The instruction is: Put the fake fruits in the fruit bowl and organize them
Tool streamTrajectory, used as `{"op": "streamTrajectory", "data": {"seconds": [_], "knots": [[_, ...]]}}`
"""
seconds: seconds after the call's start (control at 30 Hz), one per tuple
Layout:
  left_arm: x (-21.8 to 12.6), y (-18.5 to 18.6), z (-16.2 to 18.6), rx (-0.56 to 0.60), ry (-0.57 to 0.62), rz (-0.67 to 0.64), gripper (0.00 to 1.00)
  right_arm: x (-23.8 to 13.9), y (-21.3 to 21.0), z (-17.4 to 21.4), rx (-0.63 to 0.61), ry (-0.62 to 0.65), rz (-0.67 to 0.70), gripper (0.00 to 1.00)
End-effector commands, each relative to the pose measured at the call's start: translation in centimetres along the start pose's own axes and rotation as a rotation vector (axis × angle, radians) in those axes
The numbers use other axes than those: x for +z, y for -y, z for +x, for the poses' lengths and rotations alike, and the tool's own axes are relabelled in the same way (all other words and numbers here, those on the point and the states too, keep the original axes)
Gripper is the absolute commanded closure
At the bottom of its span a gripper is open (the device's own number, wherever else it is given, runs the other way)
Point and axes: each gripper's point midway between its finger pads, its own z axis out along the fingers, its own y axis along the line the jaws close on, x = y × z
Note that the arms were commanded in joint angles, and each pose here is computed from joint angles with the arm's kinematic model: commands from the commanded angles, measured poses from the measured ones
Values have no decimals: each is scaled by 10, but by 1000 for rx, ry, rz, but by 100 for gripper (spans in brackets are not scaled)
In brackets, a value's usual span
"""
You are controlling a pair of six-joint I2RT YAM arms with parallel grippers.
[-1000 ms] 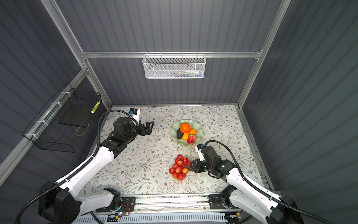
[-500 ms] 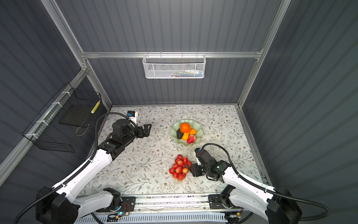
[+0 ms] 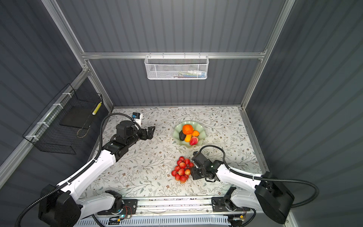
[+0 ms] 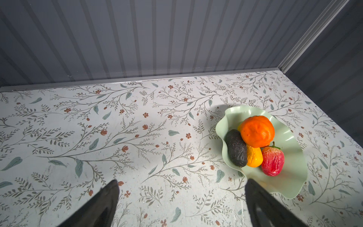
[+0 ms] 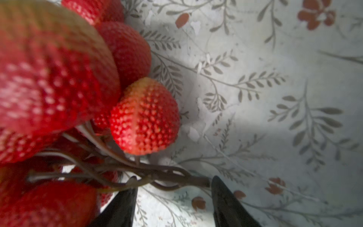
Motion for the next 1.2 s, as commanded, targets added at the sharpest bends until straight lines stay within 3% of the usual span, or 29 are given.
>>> {"op": "streamTrajectory", "data": {"seconds": [0.0,0.27,0.53,0.9,1.03,1.17], "knots": [[-3,4,-19,39,47,15,0,2,-11,-21,-54,41,-12,40],[-2,3,-18,49,38,13,0,18,-24,-35,-169,16,-25,41],[-4,0,-17,60,26,-4,0,-3,-26,-52,-220,22,16,37],[-2,-1,-15,64,15,-9,0,8,-41,-59,-328,-84,12,30],[-4,-1,-15,62,19,-12,0,6,-55,-67,-291,-58,-41,31],[-5,1,-15,54,14,-2,0,0,-61,-66,-106,-21,-97,31]]}}
